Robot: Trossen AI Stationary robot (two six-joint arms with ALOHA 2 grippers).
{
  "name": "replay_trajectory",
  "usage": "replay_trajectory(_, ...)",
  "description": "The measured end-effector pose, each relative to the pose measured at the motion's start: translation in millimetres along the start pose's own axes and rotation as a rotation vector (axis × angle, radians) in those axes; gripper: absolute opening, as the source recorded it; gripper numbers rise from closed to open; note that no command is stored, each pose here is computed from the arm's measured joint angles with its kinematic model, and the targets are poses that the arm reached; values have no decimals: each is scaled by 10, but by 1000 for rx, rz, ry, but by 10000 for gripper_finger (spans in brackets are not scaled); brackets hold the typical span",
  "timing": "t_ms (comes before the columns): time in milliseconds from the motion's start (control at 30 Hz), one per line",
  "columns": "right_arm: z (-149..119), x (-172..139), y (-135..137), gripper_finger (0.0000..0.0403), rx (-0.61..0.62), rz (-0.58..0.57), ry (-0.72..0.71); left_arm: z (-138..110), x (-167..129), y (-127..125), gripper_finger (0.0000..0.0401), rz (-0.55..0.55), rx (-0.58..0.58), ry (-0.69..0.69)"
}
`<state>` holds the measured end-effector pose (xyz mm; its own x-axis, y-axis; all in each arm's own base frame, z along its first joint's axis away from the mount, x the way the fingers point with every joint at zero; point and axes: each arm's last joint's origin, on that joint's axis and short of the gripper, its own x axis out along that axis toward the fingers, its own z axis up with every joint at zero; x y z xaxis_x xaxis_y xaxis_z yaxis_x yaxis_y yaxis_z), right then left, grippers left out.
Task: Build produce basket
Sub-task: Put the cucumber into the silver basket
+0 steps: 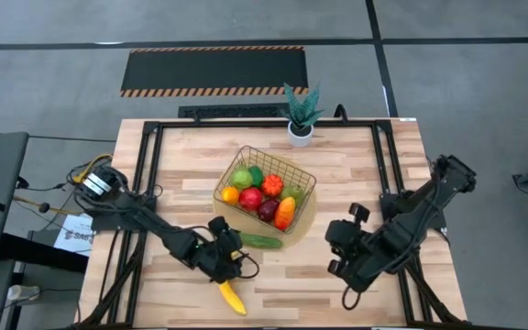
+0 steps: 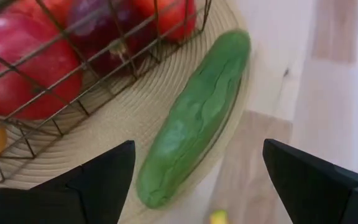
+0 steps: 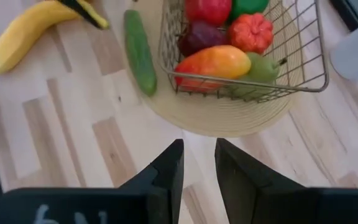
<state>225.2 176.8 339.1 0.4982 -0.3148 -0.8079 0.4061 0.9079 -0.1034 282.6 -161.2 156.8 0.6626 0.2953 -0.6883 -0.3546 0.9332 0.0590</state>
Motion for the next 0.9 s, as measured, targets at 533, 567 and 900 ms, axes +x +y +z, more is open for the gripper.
replay_trajectory(533, -157, 153, 291, 113, -66, -2, 45, 209, 438, 238, 314, -146, 67, 116)
replay_trajectory(567, -161, 163, 301, 113, -68, -5, 47, 192, 448, 248, 305, -143, 73, 131)
replay_trajectory(900, -149, 147, 304, 113, -55, 16, 41, 70, 580, 187, 172, -193, 31, 211)
